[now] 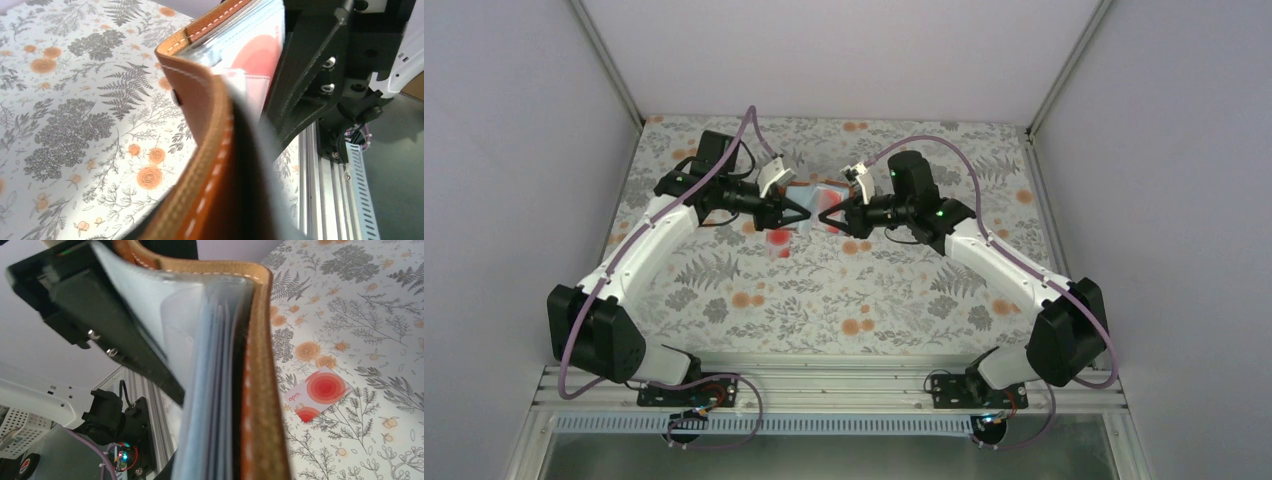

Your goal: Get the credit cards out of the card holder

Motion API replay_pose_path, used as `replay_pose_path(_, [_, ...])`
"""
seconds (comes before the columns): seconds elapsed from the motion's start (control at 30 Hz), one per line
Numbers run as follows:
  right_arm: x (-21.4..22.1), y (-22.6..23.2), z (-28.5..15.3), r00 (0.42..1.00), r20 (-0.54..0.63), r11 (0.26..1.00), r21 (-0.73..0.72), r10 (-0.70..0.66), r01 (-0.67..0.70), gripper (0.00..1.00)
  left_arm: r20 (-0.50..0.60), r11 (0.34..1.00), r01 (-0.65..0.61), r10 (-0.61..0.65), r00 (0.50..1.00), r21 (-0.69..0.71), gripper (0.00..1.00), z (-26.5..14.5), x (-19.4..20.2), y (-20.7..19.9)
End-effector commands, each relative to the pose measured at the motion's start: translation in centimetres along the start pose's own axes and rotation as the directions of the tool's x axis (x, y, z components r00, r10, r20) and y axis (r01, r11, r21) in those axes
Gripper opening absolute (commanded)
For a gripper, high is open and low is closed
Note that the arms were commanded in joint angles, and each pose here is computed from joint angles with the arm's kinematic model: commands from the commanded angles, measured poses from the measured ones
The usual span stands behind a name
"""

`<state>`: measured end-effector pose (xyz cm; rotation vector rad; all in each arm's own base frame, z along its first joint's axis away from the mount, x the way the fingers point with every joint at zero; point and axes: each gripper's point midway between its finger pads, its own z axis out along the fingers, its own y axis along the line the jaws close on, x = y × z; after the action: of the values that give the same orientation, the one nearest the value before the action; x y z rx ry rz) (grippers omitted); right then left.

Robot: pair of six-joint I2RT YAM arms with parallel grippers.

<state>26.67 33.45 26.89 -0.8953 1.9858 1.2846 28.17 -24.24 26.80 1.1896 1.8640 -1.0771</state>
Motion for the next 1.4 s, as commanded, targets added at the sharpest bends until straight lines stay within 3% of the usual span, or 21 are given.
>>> replay_pose_path(0.0, [-1.9, 4.5, -0.9, 0.986, 0.056, 0.980, -0.115, -0.156, 0.161, 0.05, -0.013, 0.999, -0.036, 0.036, 0.999, -0.026, 0.13, 0.7, 0.1, 0.4])
replay_pose_path(0.03, [-1.9, 4.6, -1.2, 0.985, 0.057, 0.979, -0.112, -0.165, 0.171, 0.07, -0.012, 0.999, -0.038, 0.038, 0.999, -0.031, 0.03, 0.6, 0.1, 0.4])
replay_pose_path(0.23, [-0.9, 3.1, -2.7, 0.984, 0.049, 0.984, -0.055, -0.169, 0.172, 0.36, 0.011, 0.999, -0.039, 0.039, 0.999, 0.015, 0.02, 0.2, -0.5, -0.6])
replay_pose_path(0.3, [-0.6, 2.1, -3.2, 0.987, 0.051, 0.988, -0.019, -0.154, 0.156, 0.39, 0.025, 0.999, -0.039, 0.038, 0.999, 0.037, 0.03, 0.0, -0.7, -1.0])
replay_pose_path(0.6, [0.3, 0.2, -3.6, 0.994, 0.046, 0.995, 0.018, -0.103, 0.103, 0.14, 0.046, 0.997, -0.036, 0.032, 0.998, 0.066, 0.02, -0.5, -0.9, -1.3])
replay_pose_path(0.73, [0.6, 0.0, -3.8, 0.994, 0.038, 0.995, 0.021, -0.098, 0.097, 0.13, 0.066, 0.998, -0.022, 0.018, 0.998, 0.054, 0.02, -1.2, -1.2, -0.9])
replay_pose_path(0.87, [0.9, -0.9, -4.1, 0.997, 0.039, 0.997, 0.055, -0.063, 0.061, 0.04, 0.069, 0.999, -0.003, -0.001, 0.998, 0.053, 0.02, -1.3, -0.8, -0.6])
replay_pose_path(0.9, [0.9, -1.6, -4.1, 0.998, 0.039, 0.996, 0.085, -0.041, 0.037, 0.04, 0.066, 0.999, 0.007, -0.010, 0.998, 0.041, 0.08, -1.2, -0.7, -0.3])
replay_pose_path(0.93, [0.9, -2.6, -4.3, 0.999, 0.042, 0.992, 0.129, -0.009, 0.003, 0.04, 0.059, 1.000, 0.019, -0.020, 0.998, 0.018, 0.28, -1.2, -0.5, 0.2])
replay_pose_path(0.97, [0.9, -4.0, -4.5, 0.998, 0.046, 0.981, 0.191, 0.034, -0.042, 0.04, 0.055, 1.000, 0.029, -0.028, 0.998, -0.012, 0.44, -1.2, -0.4, 0.8])
replay_pose_path(1.0, [1.0, -5.7, -4.8, 0.995, 0.050, 0.958, 0.270, 0.089, -0.099, 0.04, 0.051, 0.999, 0.032, -0.030, 0.998, -0.040, 0.48, -1.4, -0.5, 1.4])
replay_pose_path(1.1, [2.2, -12.0, -7.1, 0.960, 0.093, 0.757, 0.596, 0.264, -0.266, 0.04, 0.040, 0.989, 0.028, -0.023, 0.999, -0.146, 0.53, -2.0, -0.8, 3.0])
replay_pose_path(1.17, [3.2, -15.2, -9.4, 0.943, 0.131, 0.581, 0.759, 0.305, -0.294, 0.04, 0.027, 0.978, 0.023, -0.018, 0.999, -0.207, 0.53, -2.4, -0.7, 3.9])
replay_pose_path(1.2, [3.4, -16.0, -10.1, 0.941, 0.141, 0.527, 0.798, 0.309, -0.293, 0.04, 0.023, 0.976, 0.020, -0.016, 1.000, -0.217, 0.53, -2.4, -0.6, 4.0])
replay_pose_path(1.27, [2.8, -16.1, -10.0, 0.941, 0.147, 0.511, 0.809, 0.305, -0.292, 0.04, 0.029, 0.984, 0.018, -0.013, 1.000, -0.178, 0.52, -2.1, -0.6, 3.3])
replay_pose_path(1.37, [1.1, -14.6, -7.7, 0.947, 0.144, 0.573, 0.766, 0.288, -0.291, 0.04, 0.032, 0.998, -0.004, 0.006, 0.999, -0.060, 0.52, -0.8, -0.7, 0.8])
